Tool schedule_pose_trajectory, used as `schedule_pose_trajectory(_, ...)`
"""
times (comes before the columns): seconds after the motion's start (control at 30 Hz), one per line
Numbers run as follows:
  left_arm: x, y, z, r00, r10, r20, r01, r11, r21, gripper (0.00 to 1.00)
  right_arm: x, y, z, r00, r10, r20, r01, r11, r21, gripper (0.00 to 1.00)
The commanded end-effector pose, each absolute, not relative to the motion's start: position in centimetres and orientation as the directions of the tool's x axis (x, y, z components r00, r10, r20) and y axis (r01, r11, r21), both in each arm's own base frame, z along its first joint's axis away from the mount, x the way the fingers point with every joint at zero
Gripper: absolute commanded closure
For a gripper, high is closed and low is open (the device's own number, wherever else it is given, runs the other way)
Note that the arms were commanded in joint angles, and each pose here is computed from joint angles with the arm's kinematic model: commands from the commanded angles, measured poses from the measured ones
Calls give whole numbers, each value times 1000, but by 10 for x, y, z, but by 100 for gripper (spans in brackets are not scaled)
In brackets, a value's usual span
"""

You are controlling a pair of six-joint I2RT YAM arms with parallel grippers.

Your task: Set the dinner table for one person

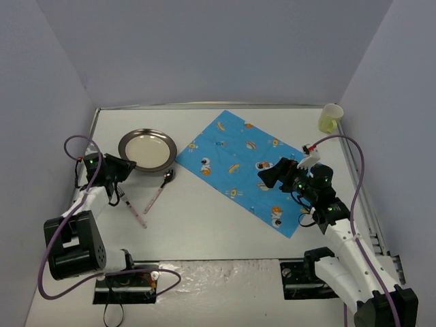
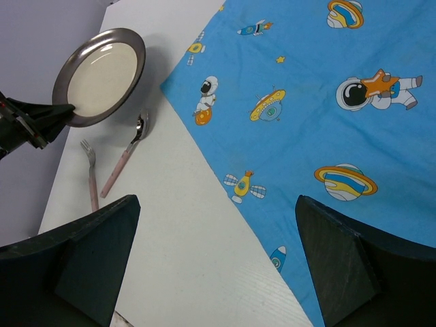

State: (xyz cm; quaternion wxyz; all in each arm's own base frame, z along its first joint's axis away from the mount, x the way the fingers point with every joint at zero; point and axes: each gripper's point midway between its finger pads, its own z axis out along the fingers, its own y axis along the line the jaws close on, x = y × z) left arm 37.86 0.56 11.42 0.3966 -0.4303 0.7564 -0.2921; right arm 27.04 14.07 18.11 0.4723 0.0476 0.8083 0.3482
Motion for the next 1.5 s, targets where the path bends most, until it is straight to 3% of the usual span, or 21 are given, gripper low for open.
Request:
schedule_pose_trajectory(0.0,407,-4,240,-225,-871,-437,-50,458,-887,100,278,143,221,-458,416,-786,-325,744,583,5)
schedule_pose_trajectory(0.23,399,-55,278,-351,-832,-430,129,412,-902,100,277,140,238,-429,410,-805,-338,754,564,5)
schedule_pose_trajectory(0.5,394,-193,290,-552,-689,-470,293,368,-883,100,276,141,274,-384,424,-820,-375,740,558,5)
schedule_pose_trajectory(0.87,423,-325,266,-673,-598,-435,385,219,-896,100,269,135,288,-361,398,-843,-374,766,522,5)
schedule_pose_trajectory(1.47,443,-390,239,-724,-567,-393,372,159,-915,100,261,121,285,-355,357,-864,-332,816,473,5)
